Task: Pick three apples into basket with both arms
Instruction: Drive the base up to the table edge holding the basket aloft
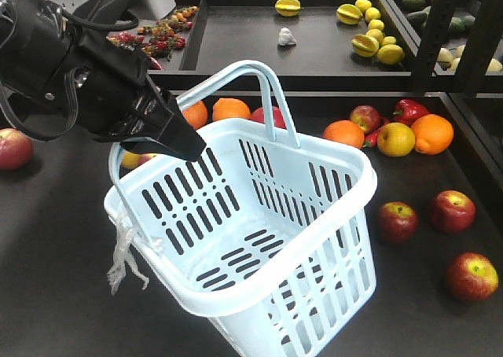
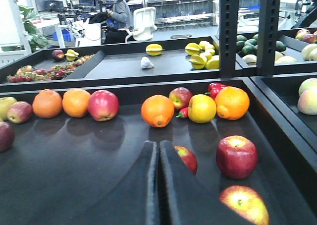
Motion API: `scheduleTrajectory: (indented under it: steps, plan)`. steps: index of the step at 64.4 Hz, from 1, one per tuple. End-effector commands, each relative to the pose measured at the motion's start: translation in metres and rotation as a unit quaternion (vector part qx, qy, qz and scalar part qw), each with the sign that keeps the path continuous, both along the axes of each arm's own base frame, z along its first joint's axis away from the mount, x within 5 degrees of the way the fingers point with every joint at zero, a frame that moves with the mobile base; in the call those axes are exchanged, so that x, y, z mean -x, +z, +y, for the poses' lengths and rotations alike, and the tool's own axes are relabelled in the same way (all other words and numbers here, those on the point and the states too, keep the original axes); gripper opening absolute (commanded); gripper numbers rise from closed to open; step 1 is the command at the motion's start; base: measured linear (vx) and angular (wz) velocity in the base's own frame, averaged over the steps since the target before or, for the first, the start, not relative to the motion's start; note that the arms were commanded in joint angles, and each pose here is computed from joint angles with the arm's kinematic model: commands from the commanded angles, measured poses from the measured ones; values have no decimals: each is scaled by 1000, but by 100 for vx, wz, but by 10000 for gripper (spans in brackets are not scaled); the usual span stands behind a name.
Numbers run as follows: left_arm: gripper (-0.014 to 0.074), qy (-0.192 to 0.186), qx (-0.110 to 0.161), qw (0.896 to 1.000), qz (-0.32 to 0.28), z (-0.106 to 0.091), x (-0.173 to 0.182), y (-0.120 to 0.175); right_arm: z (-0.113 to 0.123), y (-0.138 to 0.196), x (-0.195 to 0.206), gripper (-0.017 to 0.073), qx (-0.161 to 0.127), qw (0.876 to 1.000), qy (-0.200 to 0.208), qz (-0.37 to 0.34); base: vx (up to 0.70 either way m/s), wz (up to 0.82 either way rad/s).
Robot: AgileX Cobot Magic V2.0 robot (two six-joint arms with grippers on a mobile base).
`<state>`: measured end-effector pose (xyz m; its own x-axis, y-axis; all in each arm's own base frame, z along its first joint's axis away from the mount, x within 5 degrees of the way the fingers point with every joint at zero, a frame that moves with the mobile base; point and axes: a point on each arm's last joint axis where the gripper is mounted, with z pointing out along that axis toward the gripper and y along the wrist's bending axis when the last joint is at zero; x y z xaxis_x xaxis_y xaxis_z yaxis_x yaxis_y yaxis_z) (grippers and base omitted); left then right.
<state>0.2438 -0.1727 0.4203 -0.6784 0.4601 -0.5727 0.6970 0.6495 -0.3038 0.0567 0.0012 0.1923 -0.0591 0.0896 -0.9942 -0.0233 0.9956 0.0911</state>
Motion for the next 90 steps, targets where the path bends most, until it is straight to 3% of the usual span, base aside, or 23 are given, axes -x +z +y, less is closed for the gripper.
scheduleTrajectory:
  steps: [1, 90]
  plan:
    - [-8, 1, 44, 999, -23, 2, 13, 23, 1, 4, 0, -3, 1, 999, 3, -37, 10, -11]
    - [-8, 1, 44, 999, -23, 2, 13, 23, 1, 4, 0, -3, 1, 999, 3, -37, 5, -3]
